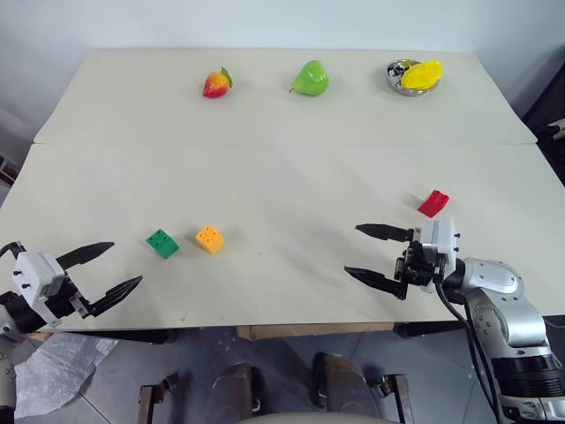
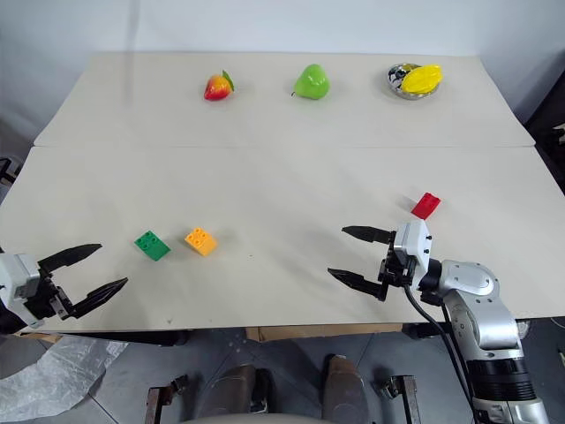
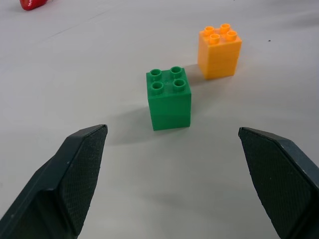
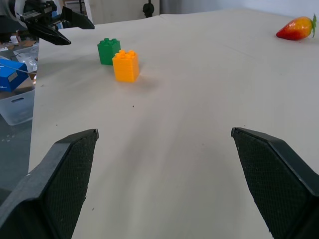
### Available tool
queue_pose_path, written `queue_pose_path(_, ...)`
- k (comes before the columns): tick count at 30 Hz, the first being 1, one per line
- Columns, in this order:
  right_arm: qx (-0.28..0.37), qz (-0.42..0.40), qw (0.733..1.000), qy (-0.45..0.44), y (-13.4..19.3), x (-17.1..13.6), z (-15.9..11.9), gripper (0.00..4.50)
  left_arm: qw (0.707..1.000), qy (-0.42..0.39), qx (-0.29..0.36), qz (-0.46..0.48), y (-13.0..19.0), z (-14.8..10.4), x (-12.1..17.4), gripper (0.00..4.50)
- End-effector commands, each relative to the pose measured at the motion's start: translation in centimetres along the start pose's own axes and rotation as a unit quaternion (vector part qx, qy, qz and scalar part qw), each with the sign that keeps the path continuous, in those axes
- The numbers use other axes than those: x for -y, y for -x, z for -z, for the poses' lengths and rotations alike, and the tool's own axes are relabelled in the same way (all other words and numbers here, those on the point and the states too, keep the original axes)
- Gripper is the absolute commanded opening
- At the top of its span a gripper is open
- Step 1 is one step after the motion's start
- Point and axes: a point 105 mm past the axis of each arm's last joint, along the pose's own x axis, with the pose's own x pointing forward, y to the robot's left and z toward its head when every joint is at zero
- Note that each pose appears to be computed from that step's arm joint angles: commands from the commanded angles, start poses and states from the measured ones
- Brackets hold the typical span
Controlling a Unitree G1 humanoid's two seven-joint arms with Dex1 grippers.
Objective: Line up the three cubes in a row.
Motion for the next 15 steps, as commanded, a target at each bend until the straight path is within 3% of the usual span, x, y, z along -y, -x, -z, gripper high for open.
queue_pose_path(1, 0.010, -0.004, 1.000, 0.019, 0.0, -0.1, -1.0, 4.50, 1.000, -0.006, 0.010, 0.002, 0.5, -1.1, -0.2, 4.48)
queue_pose_path(7, 0.037, 0.102, 0.994, 0.025, 2.3, 1.4, -2.7, 4.50, 0.991, 0.056, 0.103, 0.057, -2.1, -6.6, 1.0, 4.48)
queue_pose_path(9, 0.049, 0.184, 0.981, 0.017, 4.7, 2.5, -3.5, 4.50, 0.990, 0.057, 0.070, 0.107, -4.2, -7.4, 2.3, 4.48)
queue_pose_path(13, 0.034, 0.328, 0.943, 0.040, 9.6, 3.6, -3.3, 4.50, 0.981, 0.019, 0.092, 0.170, -7.5, -8.8, 4.4, 4.48)
queue_pose_path(15, 0.020, 0.433, 0.900, 0.042, 12.7, 4.1, -2.0, 4.50, 0.974, -0.017, 0.080, 0.212, -9.0, -8.3, 5.6, 4.48)
